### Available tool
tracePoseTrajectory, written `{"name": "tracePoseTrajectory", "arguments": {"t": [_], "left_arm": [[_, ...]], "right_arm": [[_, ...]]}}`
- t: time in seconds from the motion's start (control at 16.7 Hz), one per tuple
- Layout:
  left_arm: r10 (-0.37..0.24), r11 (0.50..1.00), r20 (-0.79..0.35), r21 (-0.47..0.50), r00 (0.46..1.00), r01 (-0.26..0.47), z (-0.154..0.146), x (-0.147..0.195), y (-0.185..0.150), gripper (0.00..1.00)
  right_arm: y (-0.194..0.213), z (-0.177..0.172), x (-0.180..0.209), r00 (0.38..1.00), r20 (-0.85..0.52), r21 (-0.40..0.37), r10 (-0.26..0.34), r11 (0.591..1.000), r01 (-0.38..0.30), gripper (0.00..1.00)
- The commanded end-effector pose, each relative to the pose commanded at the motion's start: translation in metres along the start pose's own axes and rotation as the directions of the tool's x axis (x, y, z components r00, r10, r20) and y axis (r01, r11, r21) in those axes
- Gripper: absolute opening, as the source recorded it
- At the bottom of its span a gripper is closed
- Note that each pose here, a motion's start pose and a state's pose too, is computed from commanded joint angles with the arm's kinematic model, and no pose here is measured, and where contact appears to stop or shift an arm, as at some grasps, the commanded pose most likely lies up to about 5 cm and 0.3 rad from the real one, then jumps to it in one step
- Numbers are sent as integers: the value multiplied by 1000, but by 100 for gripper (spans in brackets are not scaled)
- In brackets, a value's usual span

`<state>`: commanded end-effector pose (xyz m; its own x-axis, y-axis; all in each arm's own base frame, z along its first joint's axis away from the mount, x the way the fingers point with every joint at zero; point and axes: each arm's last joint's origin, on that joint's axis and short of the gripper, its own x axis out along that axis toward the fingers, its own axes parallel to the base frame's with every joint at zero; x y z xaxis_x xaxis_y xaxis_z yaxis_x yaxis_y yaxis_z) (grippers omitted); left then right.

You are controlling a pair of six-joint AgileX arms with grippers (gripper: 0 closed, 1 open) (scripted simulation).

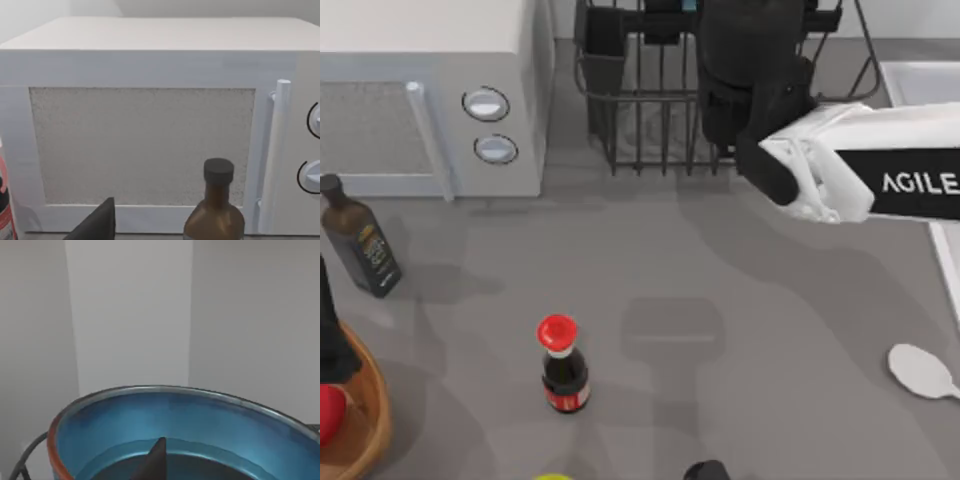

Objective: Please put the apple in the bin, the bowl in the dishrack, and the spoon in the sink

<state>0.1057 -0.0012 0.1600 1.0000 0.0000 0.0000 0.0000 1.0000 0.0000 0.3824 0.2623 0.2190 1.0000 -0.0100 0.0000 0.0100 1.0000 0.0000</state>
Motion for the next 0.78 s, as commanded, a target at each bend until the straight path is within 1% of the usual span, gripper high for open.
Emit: {"name": "tracePoseTrajectory", "arguments": {"t": [0.06,0.6,0.78], "left_arm": [[0,1000,0,0,1000,0,0,0,0,100],[0,1000,0,0,1000,0,0,0,0,100],[0,1000,0,0,1000,0,0,0,0,100]], "right_arm": [[0,0,0,1000,0,0,0,1000,0,100],[1,0,-1,1000,0,0,2,1000,-2,100],[-10,9,-4,1000,-1,-1,4,1000,-4,100]]}}
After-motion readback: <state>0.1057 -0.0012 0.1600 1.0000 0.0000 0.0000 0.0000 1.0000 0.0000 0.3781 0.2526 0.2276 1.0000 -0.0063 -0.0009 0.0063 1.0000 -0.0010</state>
